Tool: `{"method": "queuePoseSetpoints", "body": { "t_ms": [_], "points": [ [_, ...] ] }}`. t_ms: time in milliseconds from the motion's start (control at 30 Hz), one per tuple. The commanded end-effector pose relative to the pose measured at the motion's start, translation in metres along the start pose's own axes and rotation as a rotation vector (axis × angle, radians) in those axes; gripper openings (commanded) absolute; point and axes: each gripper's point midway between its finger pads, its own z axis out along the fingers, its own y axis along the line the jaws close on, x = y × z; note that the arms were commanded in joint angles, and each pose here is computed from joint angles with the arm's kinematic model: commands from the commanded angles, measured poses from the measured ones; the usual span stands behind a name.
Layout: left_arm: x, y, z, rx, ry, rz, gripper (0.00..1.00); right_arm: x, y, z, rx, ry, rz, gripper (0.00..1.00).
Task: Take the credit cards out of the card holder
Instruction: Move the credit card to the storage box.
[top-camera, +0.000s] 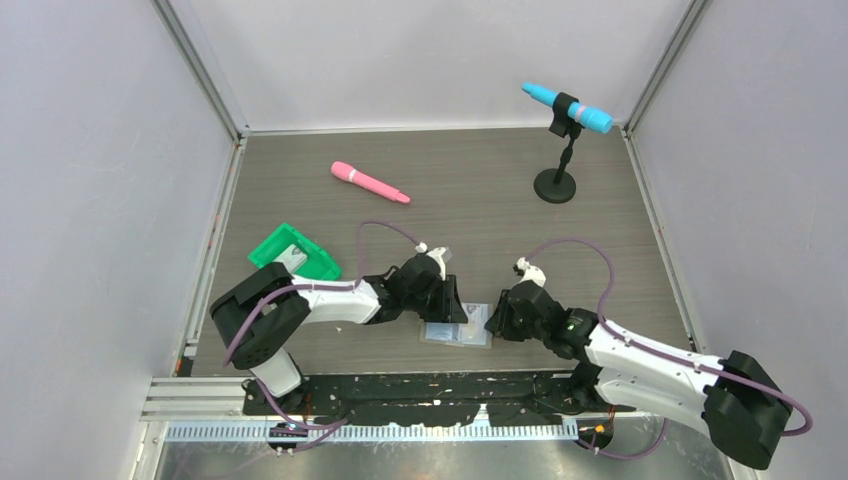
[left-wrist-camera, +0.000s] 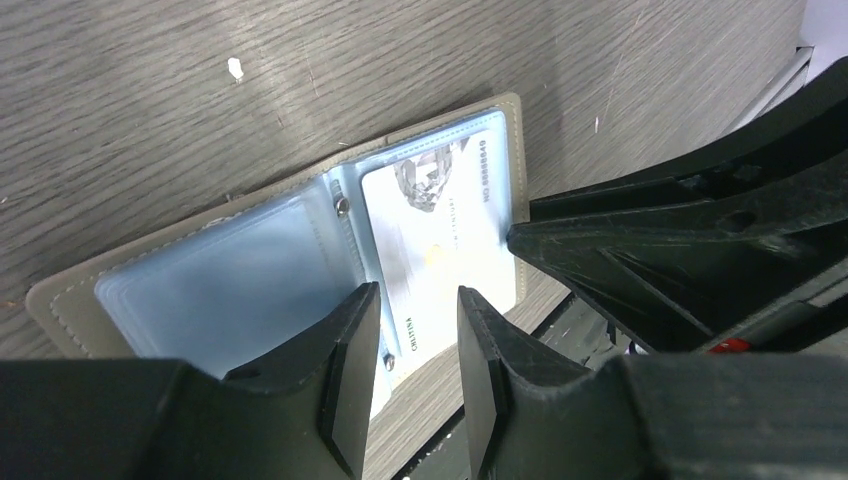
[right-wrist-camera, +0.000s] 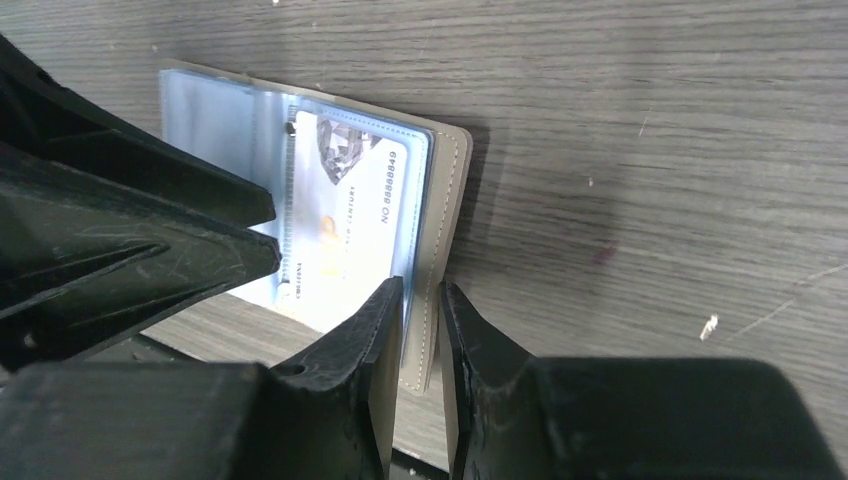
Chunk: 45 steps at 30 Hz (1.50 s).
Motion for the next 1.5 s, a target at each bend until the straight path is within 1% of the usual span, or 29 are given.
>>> {"method": "queuePoseSetpoints", "body": {
  "t_ms": [0,533,600,800,933,1100,1233,1467],
  "points": [
    [-0.003,-0.003,-0.009,0.000,-0.023,0.024,0.37,-0.021,0.024,-0.019,-0.055,-0.035,-0.006,0.27],
    [-0.006,-0.005,-0.013,-0.002,-0.028,0.047,0.36,-0.058,0.073,-0.052,-0.211,-0.124,0.010,0.23],
    [-0.005,-0.003,-0.013,-0.006,-0.030,0.048,0.36,-0.059,0.077,-0.050,-0.227,-0.129,0.012,0.23],
    [-0.003,0.001,-0.015,-0.020,-0.027,0.050,0.36,-0.049,0.080,-0.033,-0.246,-0.083,0.023,0.22],
    [-0.001,0.004,-0.014,-0.029,-0.021,0.053,0.36,-0.040,0.062,-0.011,-0.177,-0.068,0.013,0.22],
    [0.000,0.004,-0.013,-0.030,-0.007,0.059,0.36,-0.018,0.035,0.013,-0.101,-0.005,0.033,0.20],
    [0.000,0.004,-0.014,-0.036,-0.001,0.068,0.36,-0.003,0.012,0.021,-0.040,0.020,0.059,0.19],
    [0.000,0.004,-0.012,-0.027,-0.005,0.065,0.36,0.004,0.000,0.021,-0.033,0.011,0.084,0.18]
  ]
}}
